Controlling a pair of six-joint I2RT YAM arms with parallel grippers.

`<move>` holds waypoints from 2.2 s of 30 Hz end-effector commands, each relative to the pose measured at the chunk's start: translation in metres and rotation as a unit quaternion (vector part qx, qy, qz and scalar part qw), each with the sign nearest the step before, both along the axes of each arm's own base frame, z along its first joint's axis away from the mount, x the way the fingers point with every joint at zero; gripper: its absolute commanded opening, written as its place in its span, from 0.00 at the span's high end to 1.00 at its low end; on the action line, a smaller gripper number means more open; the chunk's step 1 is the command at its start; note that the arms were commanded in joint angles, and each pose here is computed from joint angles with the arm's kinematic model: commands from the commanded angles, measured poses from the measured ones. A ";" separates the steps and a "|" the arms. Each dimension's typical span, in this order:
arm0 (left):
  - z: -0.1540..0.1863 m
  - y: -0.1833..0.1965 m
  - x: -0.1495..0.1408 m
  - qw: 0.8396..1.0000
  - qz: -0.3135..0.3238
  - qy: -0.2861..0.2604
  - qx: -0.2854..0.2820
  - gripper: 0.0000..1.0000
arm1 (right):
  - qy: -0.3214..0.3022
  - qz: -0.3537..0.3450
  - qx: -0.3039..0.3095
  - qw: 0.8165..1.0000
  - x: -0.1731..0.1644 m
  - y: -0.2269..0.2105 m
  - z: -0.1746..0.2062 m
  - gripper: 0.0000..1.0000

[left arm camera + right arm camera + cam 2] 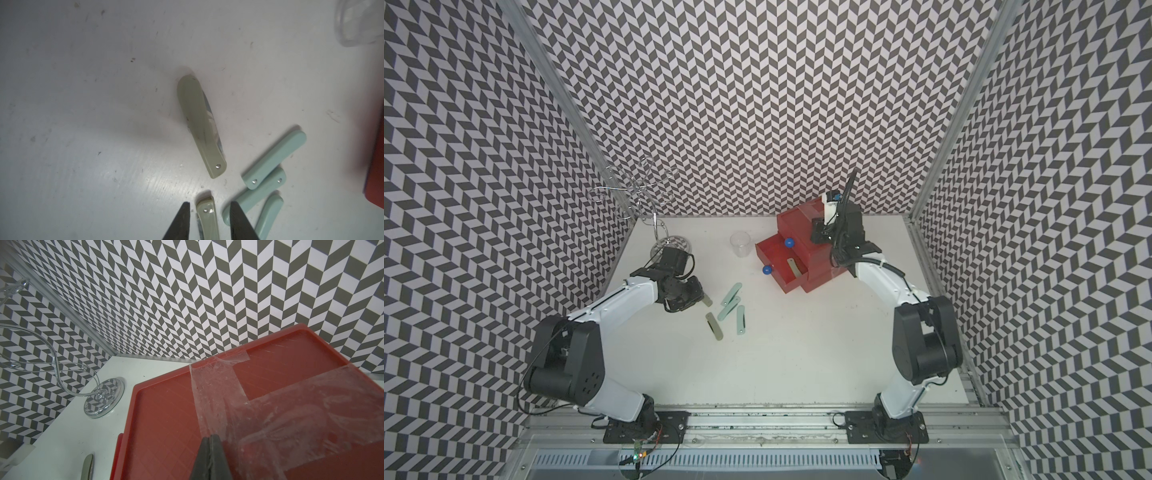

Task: Place the fruit knives into the drawer by color
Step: Pick up the fruit knife from the center of the board.

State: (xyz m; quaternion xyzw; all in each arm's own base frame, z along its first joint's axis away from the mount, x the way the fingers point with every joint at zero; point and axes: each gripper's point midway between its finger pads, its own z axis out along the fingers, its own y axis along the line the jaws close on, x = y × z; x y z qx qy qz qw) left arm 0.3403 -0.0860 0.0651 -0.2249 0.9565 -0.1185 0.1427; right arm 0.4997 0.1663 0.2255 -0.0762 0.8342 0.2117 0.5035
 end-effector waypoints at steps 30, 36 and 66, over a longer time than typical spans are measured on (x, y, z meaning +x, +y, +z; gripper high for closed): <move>-0.039 0.008 0.044 0.998 0.027 0.045 0.040 0.52 | 0.316 0.014 -0.055 0.947 -0.088 -0.009 -0.192 1.00; -0.046 0.015 0.041 0.994 0.028 0.081 0.068 0.53 | 0.316 0.012 -0.056 0.947 -0.088 -0.010 -0.193 1.00; -0.064 0.006 0.012 0.982 -0.029 0.143 0.121 0.59 | 0.311 0.013 -0.052 0.949 -0.088 -0.009 -0.189 1.00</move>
